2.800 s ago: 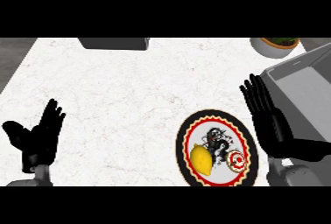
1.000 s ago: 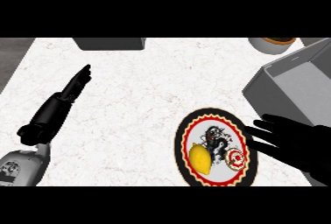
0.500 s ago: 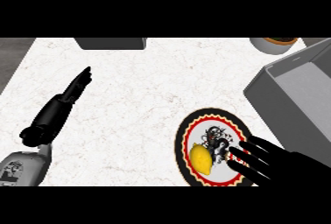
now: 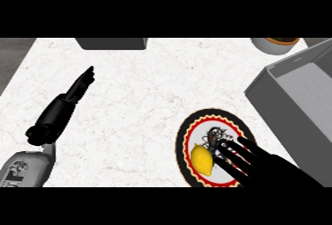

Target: Pick the cupcake from the plate and place it in the cardboard box

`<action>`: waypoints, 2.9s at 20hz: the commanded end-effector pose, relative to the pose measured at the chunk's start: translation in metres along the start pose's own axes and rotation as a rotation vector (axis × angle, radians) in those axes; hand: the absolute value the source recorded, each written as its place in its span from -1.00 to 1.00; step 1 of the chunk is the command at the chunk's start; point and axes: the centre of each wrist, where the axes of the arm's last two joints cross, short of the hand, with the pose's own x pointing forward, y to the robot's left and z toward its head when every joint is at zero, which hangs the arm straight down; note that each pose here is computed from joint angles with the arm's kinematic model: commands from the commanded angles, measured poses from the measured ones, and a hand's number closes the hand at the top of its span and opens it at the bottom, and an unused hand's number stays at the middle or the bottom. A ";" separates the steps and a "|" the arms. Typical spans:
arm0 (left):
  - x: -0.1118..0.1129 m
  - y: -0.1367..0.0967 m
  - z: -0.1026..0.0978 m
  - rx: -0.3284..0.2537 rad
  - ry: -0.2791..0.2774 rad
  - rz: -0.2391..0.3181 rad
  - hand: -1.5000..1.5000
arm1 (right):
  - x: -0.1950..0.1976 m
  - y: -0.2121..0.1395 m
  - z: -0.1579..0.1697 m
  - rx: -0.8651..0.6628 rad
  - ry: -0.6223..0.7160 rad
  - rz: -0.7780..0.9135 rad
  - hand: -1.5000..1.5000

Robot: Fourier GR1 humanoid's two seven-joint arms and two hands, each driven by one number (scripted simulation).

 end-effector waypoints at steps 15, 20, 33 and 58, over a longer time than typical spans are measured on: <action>-0.003 0.005 0.009 -0.003 -0.005 -0.001 0.00 | -0.022 0.028 -0.039 0.005 0.061 0.066 -1.00; -0.002 0.020 -0.006 0.010 -0.003 -0.007 0.00 | -0.016 0.049 -0.049 0.054 0.026 0.040 -1.00; 0.003 0.014 0.002 -0.004 0.004 -0.007 0.00 | -0.041 0.087 -0.078 0.066 0.096 0.069 -1.00; 0.019 0.006 -0.014 -0.036 -0.052 -0.002 0.00 | -0.076 0.033 -0.183 -0.302 0.454 -0.400 1.00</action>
